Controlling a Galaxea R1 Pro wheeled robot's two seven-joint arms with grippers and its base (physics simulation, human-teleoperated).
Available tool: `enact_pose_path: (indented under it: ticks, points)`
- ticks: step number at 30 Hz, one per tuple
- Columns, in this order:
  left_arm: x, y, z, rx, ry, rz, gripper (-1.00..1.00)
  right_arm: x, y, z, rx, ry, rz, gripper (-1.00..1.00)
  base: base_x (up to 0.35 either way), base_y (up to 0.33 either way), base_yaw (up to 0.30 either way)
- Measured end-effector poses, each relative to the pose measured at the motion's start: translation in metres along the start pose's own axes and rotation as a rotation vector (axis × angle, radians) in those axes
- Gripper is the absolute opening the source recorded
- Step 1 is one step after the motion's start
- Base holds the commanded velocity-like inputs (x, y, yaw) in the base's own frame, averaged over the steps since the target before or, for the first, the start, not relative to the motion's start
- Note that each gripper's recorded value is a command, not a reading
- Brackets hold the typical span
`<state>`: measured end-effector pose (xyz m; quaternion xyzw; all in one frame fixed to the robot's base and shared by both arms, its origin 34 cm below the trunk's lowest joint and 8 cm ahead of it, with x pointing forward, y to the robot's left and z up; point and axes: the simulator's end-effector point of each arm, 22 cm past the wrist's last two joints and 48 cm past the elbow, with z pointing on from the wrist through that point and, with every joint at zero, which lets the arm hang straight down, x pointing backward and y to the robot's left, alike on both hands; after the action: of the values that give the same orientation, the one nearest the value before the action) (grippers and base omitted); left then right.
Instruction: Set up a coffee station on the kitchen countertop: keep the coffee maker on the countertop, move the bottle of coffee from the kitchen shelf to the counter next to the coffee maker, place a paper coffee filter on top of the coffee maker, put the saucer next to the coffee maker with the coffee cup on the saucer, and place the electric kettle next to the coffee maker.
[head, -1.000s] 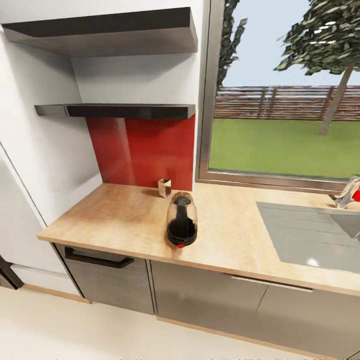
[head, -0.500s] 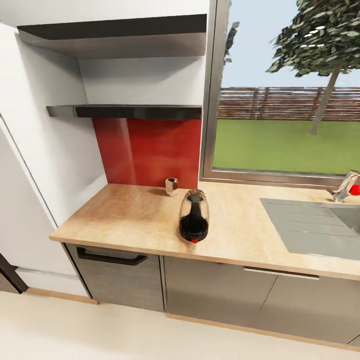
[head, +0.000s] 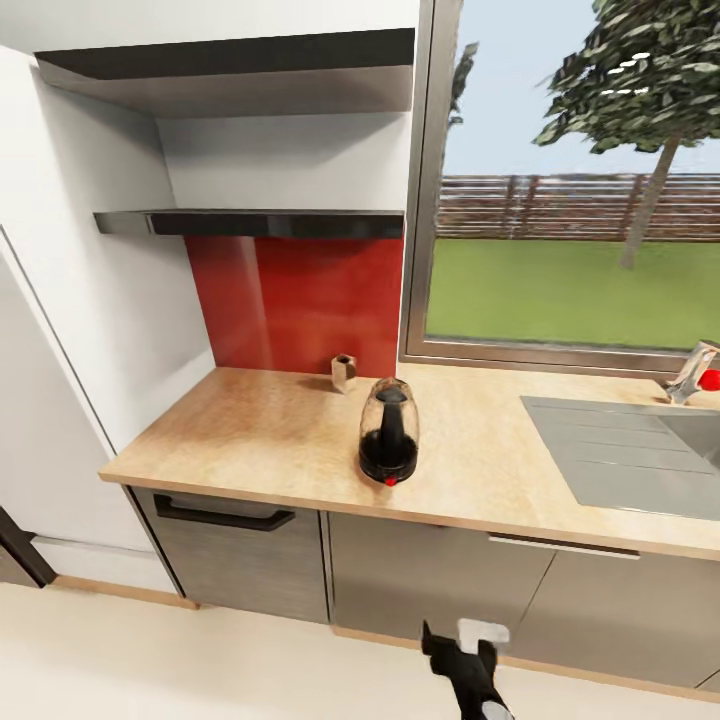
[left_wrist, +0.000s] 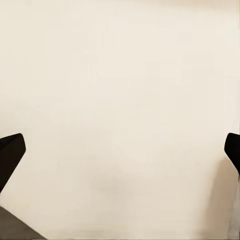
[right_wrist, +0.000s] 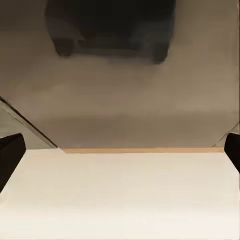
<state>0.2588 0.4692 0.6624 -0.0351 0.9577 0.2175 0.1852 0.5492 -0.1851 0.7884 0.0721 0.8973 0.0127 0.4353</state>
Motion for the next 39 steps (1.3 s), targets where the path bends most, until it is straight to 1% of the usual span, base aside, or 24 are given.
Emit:
enact_pose_path:
  ticks: [1, 3, 5, 6, 8, 10, 11, 14, 15, 17, 18, 19, 21, 22, 23, 24, 28, 33, 39]
  points:
    - [0.002, 0.0, 0.0, 0.0, 0.01, 0.003, 1.0, -0.011, 0.005, 0.0, -0.007, -0.023, -0.011, 1.0, 0.0, 0.0, 0.0]
    - [0.011, -0.001, -0.001, 0.001, 0.045, 0.011, 1.0, -0.052, 0.023, -0.004, -0.019, -0.116, -0.044, 1.0, 0.0, 0.0, 0.0]
    - [0.019, -0.003, -0.002, 0.003, 0.081, 0.019, 1.0, -0.097, 0.037, -0.013, -0.001, -0.215, -0.063, 1.0, 0.0, 0.0, 0.0]
    - [0.021, -0.003, -0.002, 0.003, 0.09, 0.021, 1.0, -0.108, 0.041, -0.016, 0.003, -0.241, -0.065, 1.0, 0.0, 0.0, 0.0]
    - [0.027, -0.004, -0.003, 0.005, 0.118, 0.027, 1.0, -0.144, 0.061, -0.031, 0.0, -0.327, -0.076, 1.0, 0.0, 0.0, 0.0]
    - [0.03, -0.004, -0.003, 0.005, 0.131, 0.03, 1.0, -0.175, 0.084, -0.048, -0.026, -0.403, -0.081, 1.0, 0.0, 0.0, 0.0]
    - [0.03, -0.004, -0.003, 0.005, 0.133, 0.031, 1.0, -0.182, 0.089, -0.053, -0.032, -0.42, -0.08, 1.0, 0.0, 0.0, 0.0]
    - [0.032, -0.005, -0.003, 0.009, 0.139, 0.032, 1.0, -0.221, 0.108, -0.077, -0.053, -0.487, -0.072, 1.0, 0.0, 0.0, 0.0]
    - [0.032, -0.006, -0.003, 0.01, 0.139, 0.032, 1.0, -0.227, 0.11, -0.082, -0.056, -0.493, -0.07, 1.0, 0.0, 0.0, 0.0]
    - [0.032, -0.007, -0.004, 0.014, 0.14, 0.032, 1.0, -0.248, 0.116, -0.096, -0.065, -0.507, -0.07, 1.0, 0.0, 0.0, 0.0]
    - [0.032, -0.008, -0.004, 0.015, 0.14, 0.032, 1.0, -0.254, 0.117, -0.101, -0.065, -0.5, -0.075, 1.0, 0.0, 0.0, 0.0]
    - [0.031, -0.008, -0.004, 0.016, 0.14, 0.032, 1.0, -0.256, 0.118, -0.103, -0.065, -0.494, -0.079, 1.0, 0.0, 0.0, 0.0]
    - [0.031, -0.009, -0.004, 0.019, 0.138, 0.036, 1.0, -0.266, 0.12, -0.103, -0.061, -0.467, -0.105, 1.0, 0.0, 0.0, 0.0]
    - [0.031, -0.01, -0.004, 0.022, 0.136, 0.044, 1.0, -0.279, 0.122, -0.104, -0.06, -0.471, -0.116, 1.0, 0.0, 0.0, 0.0]
    - [0.03, -0.016, -0.004, 0.034, 0.131, 0.063, 1.0, -0.295, 0.125, -0.105, -0.061, -0.485, -0.125, 1.0, 0.0, 0.0, 0.0]
    - [0.03, -0.019, -0.005, 0.039, 0.129, 0.072, 1.0, -0.299, 0.126, -0.105, -0.061, -0.489, -0.127, 1.0, 0.0, 0.0, 0.0]
    - [0.029, -0.021, -0.005, 0.044, 0.128, 0.08, 1.0, -0.303, 0.125, -0.105, -0.059, -0.492, -0.128, 1.0, 0.034, 0.023, 0.0]
    - [0.03, -0.02, -0.006, 0.04, 0.131, 0.08, 1.0, -0.305, 0.123, -0.106, -0.053, -0.495, -0.125, 1.0, 0.223, 0.155, 0.0]
    - [0.031, -0.021, -0.006, 0.043, 0.132, 0.08, 1.0, -0.305, 0.122, -0.105, -0.051, -0.494, -0.124, 1.0, 0.031, 0.022, 0.0]
